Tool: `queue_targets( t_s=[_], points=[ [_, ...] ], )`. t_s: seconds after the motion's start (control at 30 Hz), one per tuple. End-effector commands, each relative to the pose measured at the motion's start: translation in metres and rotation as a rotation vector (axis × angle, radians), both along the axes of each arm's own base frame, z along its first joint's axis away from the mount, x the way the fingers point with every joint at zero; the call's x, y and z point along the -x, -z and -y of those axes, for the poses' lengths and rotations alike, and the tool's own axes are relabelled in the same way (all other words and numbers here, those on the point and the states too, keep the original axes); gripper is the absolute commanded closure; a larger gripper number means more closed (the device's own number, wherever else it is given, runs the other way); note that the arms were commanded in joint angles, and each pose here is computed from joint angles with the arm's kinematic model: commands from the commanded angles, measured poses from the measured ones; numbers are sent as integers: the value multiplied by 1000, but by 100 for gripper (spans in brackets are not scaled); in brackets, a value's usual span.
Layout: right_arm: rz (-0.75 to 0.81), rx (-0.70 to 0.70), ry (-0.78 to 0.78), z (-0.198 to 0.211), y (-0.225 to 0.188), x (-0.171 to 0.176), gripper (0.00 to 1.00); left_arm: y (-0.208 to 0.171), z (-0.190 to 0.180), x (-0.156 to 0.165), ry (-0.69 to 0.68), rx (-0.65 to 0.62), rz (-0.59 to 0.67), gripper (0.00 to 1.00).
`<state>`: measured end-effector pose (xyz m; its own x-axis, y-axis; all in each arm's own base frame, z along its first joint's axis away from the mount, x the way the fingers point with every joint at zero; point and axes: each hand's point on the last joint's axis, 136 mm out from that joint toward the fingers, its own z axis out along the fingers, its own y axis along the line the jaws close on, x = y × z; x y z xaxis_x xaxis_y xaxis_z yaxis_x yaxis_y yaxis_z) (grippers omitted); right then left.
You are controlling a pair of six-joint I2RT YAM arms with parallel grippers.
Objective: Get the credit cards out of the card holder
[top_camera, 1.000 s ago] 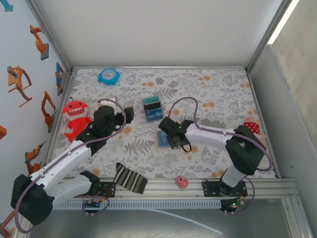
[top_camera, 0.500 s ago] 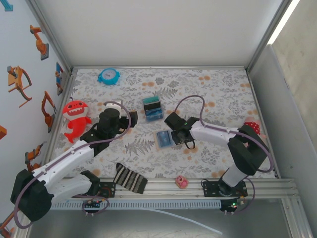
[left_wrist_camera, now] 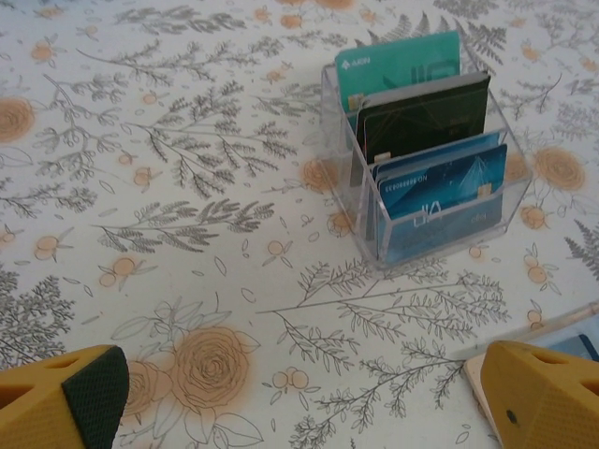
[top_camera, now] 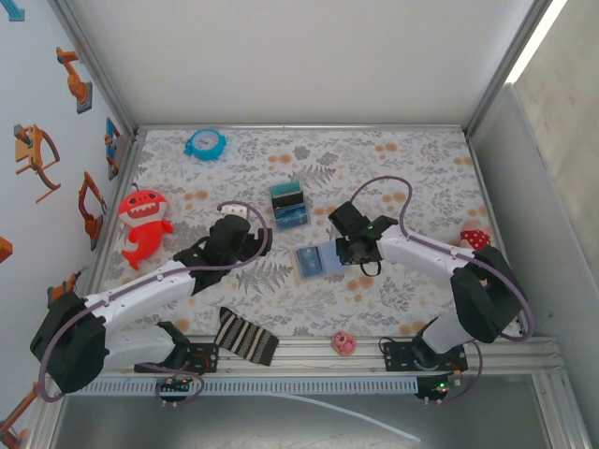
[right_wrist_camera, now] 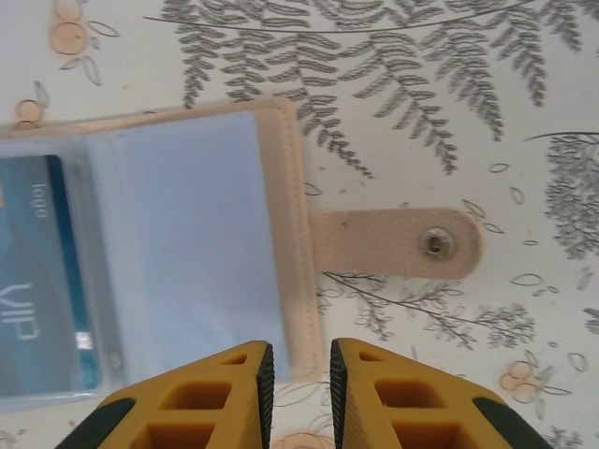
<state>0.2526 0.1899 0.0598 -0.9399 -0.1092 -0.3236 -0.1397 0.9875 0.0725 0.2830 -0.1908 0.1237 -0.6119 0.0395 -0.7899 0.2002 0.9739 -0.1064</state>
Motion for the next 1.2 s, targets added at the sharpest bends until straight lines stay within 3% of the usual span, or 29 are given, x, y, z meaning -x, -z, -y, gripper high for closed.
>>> queue_targets(
  t_s=[0.0, 0.47, 1.17],
  points=[
    [-18, -144, -30, -31, -9, -4, 78, 18, 13, 6, 10, 14, -45, 3],
    [-92, -279, -57, -62, 15, -1, 76, 66, 77, 17, 140, -48, -110, 3],
    [-142, -440, -20, -64, 34, -1, 78, 99, 84, 26, 171, -198, -177, 3]
  ],
)
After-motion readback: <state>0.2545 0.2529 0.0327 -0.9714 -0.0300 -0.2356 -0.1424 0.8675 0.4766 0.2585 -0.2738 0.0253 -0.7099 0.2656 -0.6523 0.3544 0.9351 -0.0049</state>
